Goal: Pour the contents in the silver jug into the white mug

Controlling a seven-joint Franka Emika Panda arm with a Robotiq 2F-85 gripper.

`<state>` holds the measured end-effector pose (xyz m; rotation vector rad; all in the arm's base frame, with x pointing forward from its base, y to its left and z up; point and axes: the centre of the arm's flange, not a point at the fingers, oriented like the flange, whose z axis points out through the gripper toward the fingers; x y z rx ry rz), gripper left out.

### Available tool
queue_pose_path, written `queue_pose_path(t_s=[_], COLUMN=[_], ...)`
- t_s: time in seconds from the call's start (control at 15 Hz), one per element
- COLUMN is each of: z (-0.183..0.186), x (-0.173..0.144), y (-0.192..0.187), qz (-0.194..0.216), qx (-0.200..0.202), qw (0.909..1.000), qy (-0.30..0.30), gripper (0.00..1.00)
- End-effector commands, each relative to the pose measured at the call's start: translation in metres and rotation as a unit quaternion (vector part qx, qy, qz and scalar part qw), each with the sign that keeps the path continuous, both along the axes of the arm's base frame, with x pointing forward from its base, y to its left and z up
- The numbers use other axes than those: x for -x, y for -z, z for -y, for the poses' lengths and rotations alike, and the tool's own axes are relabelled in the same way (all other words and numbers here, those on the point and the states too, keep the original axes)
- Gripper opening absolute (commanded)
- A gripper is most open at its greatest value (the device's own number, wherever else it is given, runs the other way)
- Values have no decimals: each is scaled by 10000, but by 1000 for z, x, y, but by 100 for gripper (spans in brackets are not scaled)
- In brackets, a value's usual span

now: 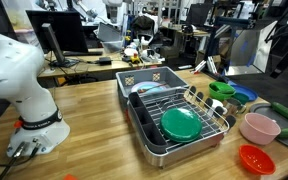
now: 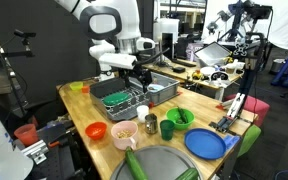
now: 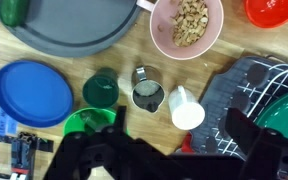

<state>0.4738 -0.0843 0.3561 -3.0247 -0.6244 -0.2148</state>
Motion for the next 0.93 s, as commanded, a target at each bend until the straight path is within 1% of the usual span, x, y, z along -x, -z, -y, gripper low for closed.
queue_pose_path(t_s=[0.0, 0.07, 0.13, 0.2, 0.27, 0.4, 0.67, 0.73, 0.8, 0.87], z=[7, 7, 7, 8, -11, -5, -5, -8, -9, -9], x=[10, 14, 15, 17, 15, 18, 18, 21, 22, 23], y=[49, 61, 71, 76, 57, 64, 63, 66, 69, 75], qz=[412, 529, 590, 514, 379, 438, 453, 410, 392, 331], qx=[-392, -495, -620, -806, -554, -691, -694, -514, -515, -432], qw=[9954, 9932, 9921, 9914, 9951, 9935, 9933, 9945, 9942, 9951], qy=[-773, -916, -915, -891, -723, -789, -806, -818, -856, -826], gripper=[100, 100, 100, 100, 100, 100, 100, 100, 100, 100])
